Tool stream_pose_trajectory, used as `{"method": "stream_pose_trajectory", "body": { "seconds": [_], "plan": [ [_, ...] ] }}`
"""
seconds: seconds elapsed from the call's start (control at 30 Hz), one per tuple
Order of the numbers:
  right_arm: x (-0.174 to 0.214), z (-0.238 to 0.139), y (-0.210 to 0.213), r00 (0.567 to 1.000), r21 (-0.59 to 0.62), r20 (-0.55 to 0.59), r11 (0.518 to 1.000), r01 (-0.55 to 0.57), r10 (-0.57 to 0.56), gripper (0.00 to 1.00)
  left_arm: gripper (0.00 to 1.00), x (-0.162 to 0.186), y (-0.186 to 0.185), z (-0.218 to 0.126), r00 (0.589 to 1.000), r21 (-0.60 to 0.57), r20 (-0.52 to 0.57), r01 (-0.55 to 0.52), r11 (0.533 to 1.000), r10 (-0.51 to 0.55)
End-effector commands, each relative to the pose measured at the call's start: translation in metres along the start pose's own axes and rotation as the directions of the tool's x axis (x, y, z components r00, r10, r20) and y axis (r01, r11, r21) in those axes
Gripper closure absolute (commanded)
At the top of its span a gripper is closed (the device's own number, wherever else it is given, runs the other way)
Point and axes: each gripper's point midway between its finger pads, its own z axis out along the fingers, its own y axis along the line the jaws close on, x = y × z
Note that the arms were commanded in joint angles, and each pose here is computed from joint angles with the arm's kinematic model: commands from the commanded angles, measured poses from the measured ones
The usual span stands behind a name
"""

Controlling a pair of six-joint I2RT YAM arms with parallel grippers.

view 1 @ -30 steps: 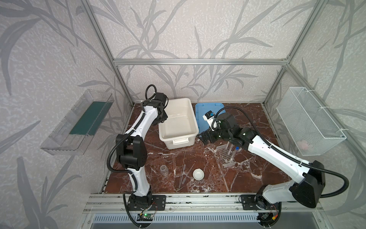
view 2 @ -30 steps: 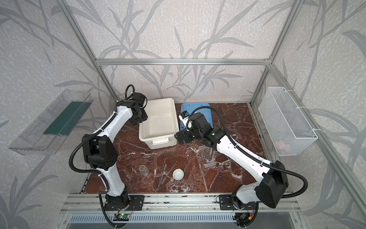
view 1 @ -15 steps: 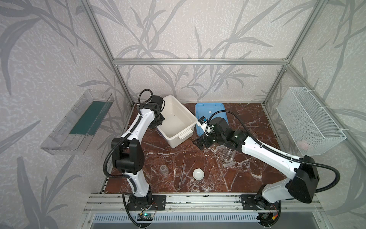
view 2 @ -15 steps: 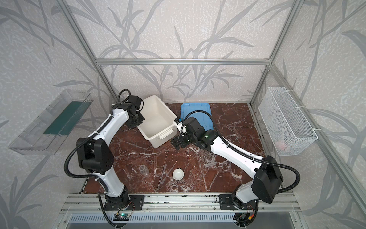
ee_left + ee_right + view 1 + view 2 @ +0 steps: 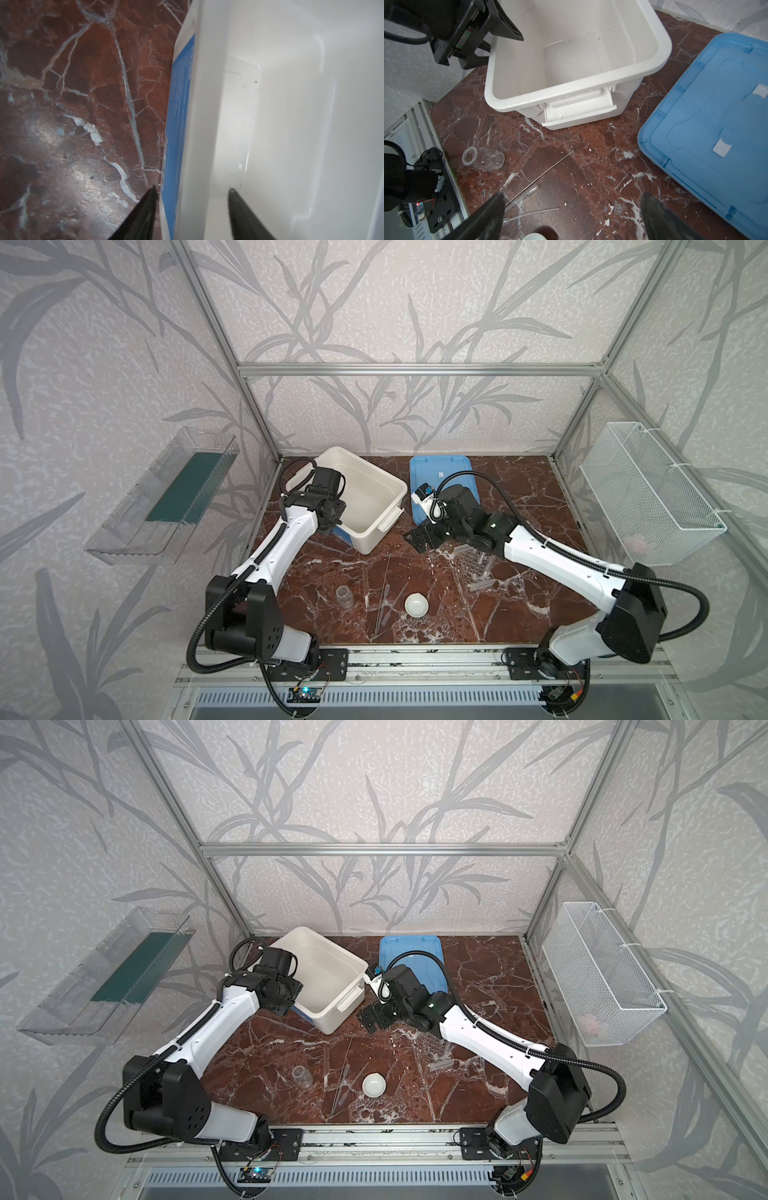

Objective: Organize the chemistry lab equipment

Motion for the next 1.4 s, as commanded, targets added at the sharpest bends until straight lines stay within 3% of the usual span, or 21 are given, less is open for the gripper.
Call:
{"method": "stream_pose_trajectory", "body": {
  "seconds": [0.0, 0.4, 0.97, 1.37],
  "plan": [
    [-0.007, -0.003, -0.003, 0.999, 0.023, 0.038, 1.000, -0.005, 0.004, 0.00, 0.28, 0.009, -0.010, -0.016, 1.000, 0.081, 0.020, 0.018, 0.997, -0.020],
    [-0.014, -0.015, -0.021, 0.989, 0.117, 0.138, 0.991, -0.071, 0.055, 0.00, 0.25, 0.081, -0.051, -0.031, 0.994, 0.217, -0.092, -0.044, 0.975, 0.065],
    [-0.017, -0.062, -0.052, 0.944, 0.278, 0.328, 0.952, -0.129, 0.032, 0.00, 0.16, 0.130, -0.114, -0.026, 0.982, 0.309, -0.128, -0.096, 0.946, 0.141],
    [-0.008, -0.082, -0.066, 0.927, 0.330, 0.374, 0.929, -0.168, 0.035, 0.00, 0.14, 0.161, -0.153, -0.013, 0.967, 0.344, -0.170, -0.124, 0.931, 0.191]
  ]
}}
